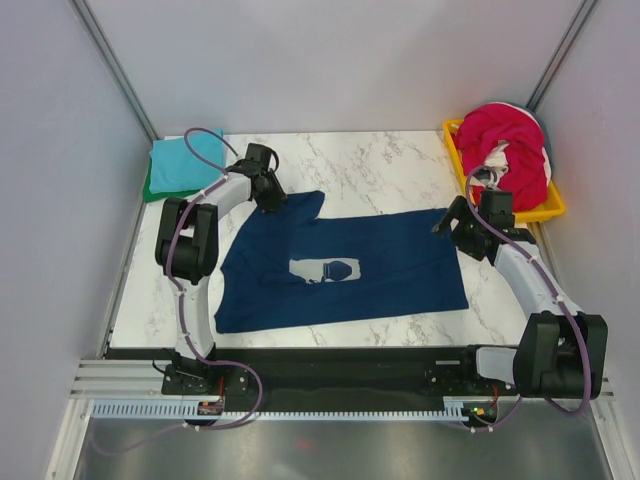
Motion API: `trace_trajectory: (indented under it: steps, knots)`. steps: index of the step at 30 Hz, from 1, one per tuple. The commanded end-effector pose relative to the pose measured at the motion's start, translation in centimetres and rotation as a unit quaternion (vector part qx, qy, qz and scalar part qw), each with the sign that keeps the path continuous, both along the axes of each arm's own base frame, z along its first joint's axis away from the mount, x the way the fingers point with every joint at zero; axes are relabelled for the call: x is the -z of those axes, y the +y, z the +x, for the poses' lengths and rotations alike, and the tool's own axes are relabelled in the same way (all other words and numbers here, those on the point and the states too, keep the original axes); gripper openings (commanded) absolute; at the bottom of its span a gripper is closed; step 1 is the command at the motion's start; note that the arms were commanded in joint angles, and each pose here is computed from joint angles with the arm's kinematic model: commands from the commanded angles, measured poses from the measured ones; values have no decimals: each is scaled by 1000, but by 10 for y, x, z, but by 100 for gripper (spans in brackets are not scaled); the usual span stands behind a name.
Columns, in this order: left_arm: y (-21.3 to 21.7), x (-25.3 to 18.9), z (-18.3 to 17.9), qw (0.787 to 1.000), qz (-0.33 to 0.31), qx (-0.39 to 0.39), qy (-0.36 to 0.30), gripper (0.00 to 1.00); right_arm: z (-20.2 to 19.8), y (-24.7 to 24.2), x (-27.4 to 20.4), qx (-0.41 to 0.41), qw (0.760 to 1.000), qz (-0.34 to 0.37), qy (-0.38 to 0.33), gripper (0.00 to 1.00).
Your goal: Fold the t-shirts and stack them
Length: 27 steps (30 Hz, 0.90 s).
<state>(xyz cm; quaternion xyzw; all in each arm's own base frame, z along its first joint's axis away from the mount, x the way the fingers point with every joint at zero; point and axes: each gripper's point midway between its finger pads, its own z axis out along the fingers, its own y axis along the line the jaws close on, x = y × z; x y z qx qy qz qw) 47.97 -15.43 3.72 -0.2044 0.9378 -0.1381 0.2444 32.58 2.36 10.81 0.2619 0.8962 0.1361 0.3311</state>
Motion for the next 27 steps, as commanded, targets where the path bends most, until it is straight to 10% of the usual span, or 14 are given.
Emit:
trace_trajectory:
  steps: [1,27]
  knots:
    - [1,-4,3,1000,14,6,-10,42,6,-3,1,-1,1000,-12,-10,92]
    - [-2,-31,19,999,25,15,-43,2,10,-4,15,3,1000,-13,1,93]
